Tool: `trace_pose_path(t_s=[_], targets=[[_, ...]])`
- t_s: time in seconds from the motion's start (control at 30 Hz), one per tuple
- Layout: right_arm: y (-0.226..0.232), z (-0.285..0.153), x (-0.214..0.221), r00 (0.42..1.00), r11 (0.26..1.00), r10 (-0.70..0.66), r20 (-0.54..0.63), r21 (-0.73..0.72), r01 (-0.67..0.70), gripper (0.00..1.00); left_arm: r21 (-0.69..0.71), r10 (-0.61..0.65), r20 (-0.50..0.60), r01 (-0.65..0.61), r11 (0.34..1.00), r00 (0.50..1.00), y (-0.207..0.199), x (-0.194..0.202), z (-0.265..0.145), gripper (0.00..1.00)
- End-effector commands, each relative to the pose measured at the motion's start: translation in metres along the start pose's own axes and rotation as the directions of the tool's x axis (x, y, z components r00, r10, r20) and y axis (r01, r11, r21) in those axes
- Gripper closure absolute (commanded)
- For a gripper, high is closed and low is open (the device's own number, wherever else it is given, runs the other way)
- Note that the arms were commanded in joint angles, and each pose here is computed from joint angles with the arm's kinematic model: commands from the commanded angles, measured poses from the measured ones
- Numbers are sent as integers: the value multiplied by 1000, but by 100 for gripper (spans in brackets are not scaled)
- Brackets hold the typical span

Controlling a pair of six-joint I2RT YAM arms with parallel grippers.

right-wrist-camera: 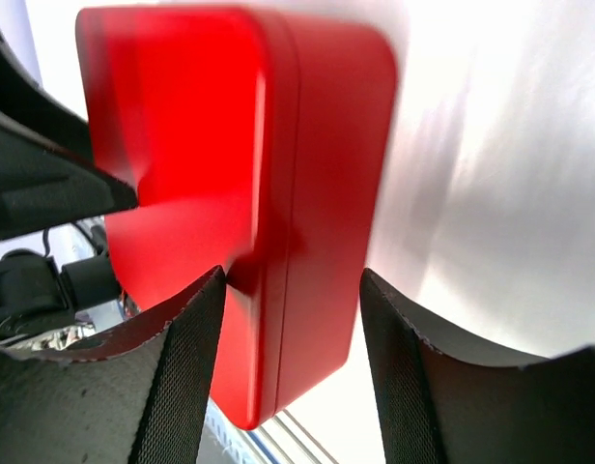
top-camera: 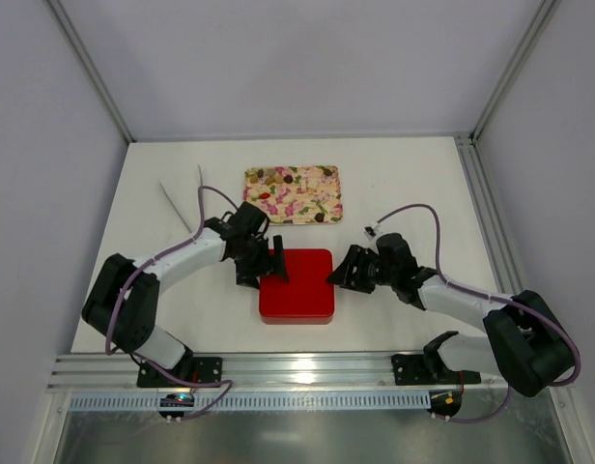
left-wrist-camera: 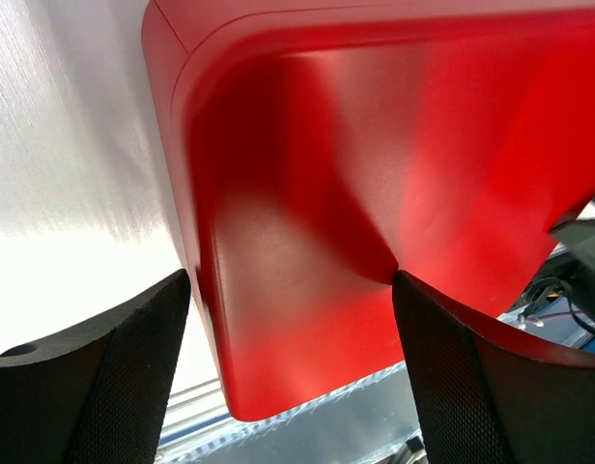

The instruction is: Pack the chocolate

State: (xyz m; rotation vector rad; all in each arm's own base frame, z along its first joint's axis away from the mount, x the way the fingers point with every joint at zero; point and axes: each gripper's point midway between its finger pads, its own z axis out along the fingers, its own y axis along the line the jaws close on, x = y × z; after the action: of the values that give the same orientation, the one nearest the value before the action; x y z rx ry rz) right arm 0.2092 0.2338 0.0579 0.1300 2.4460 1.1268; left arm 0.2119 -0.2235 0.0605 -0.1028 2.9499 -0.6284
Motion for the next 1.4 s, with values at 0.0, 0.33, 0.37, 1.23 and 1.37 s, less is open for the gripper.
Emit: trace_pose_path(t_s=[0.0,0.33,0.37,1.23,1.37], targets=[[2,-5,-19,999,998,-52,9,42,51,40,-179,45,-18,-48,983,999,36,3,4,17],[20,2,-56,997,997,-67,45,31,65,37,-147,69,70,-58,988,995,19,-39,-20,10],[22,3,-60,996,997,-68,49,28,67,37,-147,60,78,-48,988,995,20,-47,-20,10],[20,8,-80,994,993,-100,52,70,96,37,-172,63,124,-41,984,990,32,-67,-24,13],[42,-16,-112,979,988,-149,136,62,142,33,-114,116,250,-89,989,961,7,-98,-70,11]])
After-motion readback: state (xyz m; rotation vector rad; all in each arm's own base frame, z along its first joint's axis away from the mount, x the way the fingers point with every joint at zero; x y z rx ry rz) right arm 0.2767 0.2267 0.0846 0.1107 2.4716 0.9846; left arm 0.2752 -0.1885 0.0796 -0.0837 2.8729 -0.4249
